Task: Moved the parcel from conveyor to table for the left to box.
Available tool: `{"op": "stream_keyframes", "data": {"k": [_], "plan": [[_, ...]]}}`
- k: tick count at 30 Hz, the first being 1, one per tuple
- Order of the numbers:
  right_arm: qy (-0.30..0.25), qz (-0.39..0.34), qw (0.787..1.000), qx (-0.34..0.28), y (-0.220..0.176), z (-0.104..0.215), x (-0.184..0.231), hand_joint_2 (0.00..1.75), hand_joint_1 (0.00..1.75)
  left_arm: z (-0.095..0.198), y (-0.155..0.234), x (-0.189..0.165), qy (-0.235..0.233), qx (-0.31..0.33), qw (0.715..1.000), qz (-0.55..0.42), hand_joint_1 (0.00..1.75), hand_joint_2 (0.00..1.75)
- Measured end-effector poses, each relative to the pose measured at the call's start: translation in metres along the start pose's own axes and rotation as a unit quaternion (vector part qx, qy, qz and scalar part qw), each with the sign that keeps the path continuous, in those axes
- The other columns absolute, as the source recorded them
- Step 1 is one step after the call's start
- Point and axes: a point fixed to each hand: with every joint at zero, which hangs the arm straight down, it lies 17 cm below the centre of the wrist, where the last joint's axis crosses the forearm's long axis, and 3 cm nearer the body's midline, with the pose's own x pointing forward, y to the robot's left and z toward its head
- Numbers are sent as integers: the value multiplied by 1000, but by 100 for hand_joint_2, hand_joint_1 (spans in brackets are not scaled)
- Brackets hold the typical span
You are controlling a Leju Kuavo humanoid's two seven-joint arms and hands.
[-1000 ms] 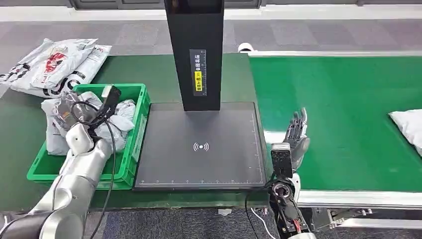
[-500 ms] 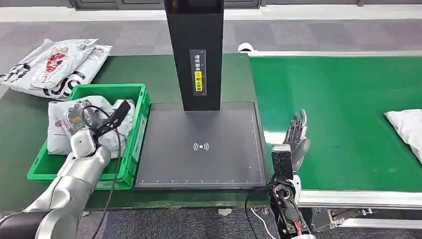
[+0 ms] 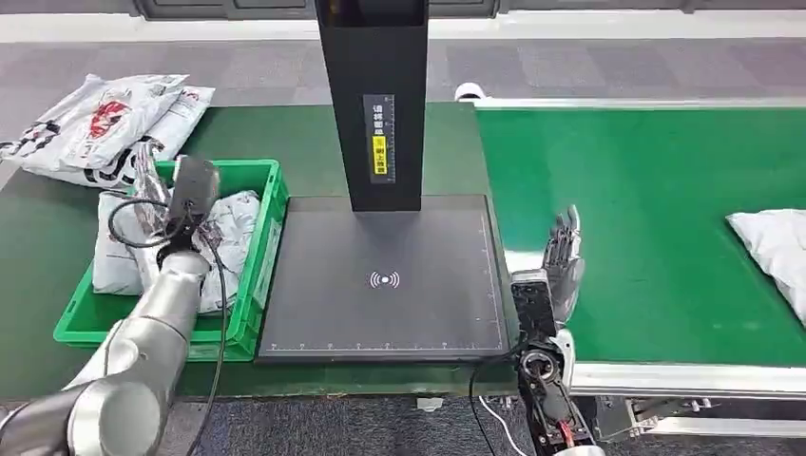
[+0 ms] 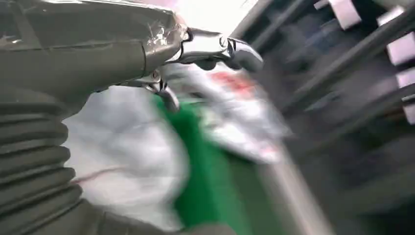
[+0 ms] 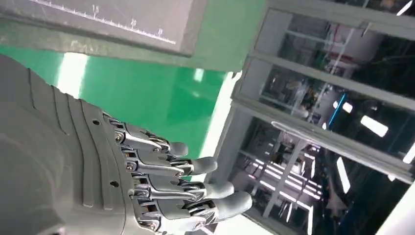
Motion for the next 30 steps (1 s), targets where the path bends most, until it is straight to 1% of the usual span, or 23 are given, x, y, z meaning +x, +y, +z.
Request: {"op": "stream_keyframes", "data": {"k": [1, 3, 7, 10, 14, 16, 18, 19, 20, 22, 25, 26, 28, 29, 30], "plan": [[2, 2, 1000, -3, -2, -1, -2, 0, 0, -3, -1, 6, -3, 0, 1000, -1, 0, 0], [4, 6, 1000, -7, -5, -2, -3, 0, 0, -5, -4, 11, 8, 2, 1000, 5, 0, 0], [8, 10, 1000, -9, -8, -3, -7, 0, 0, -4, -10, 21, 6, 6, 1000, 11, 0, 0], [4, 6, 1000, -5, -7, -2, -7, 0, 0, -4, -5, 26, -2, 19, 1000, 5, 0, 0], [8, 11, 1000, -6, -9, 0, -13, 0, 0, -4, -1, 34, -25, 30, 999, -18, 0, 0], [10, 21, 1000, -9, -12, -2, -16, 0, 0, 0, -11, 38, -28, 11, 999, 17, 0, 0], [16, 37, 999, -13, -16, -5, -22, 0, 0, 9, -36, 44, -20, -43, 993, 109, 0, 0], [21, 57, 998, -18, -21, -7, -27, 0, 0, 21, -61, 54, -19, -97, 980, 174, 0, 175], [25, 77, 997, -20, -25, -10, -32, 0, 0, 33, -78, 62, -20, -135, 966, 222, 0, 175], [30, 131, 991, -13, -34, -15, -45, 0, 0, 59, -102, 80, -28, -187, 935, 300, 0, 175], [30, 189, 982, -4, -47, -24, -60, 0, 0, 85, -123, 93, -14, -213, 903, 372, 0, 175], [32, 219, 975, 2, -54, -27, -67, 0, 0, 95, -128, 97, -7, -218, 890, 401, 0, 175], [42, 252, 967, 2, -66, -31, -78, 0, 0, 105, -133, 101, -2, -223, 878, 423, 0, 175], [51, 257, 965, -3, -73, -32, -85, 175, 0, 109, -137, 104, -3, -227, 875, 427, 0, 175], [60, 259, 964, -9, -79, -32, -90, 175, 0, 113, -139, 105, -1, -227, 873, 431, 0, 175]]}}
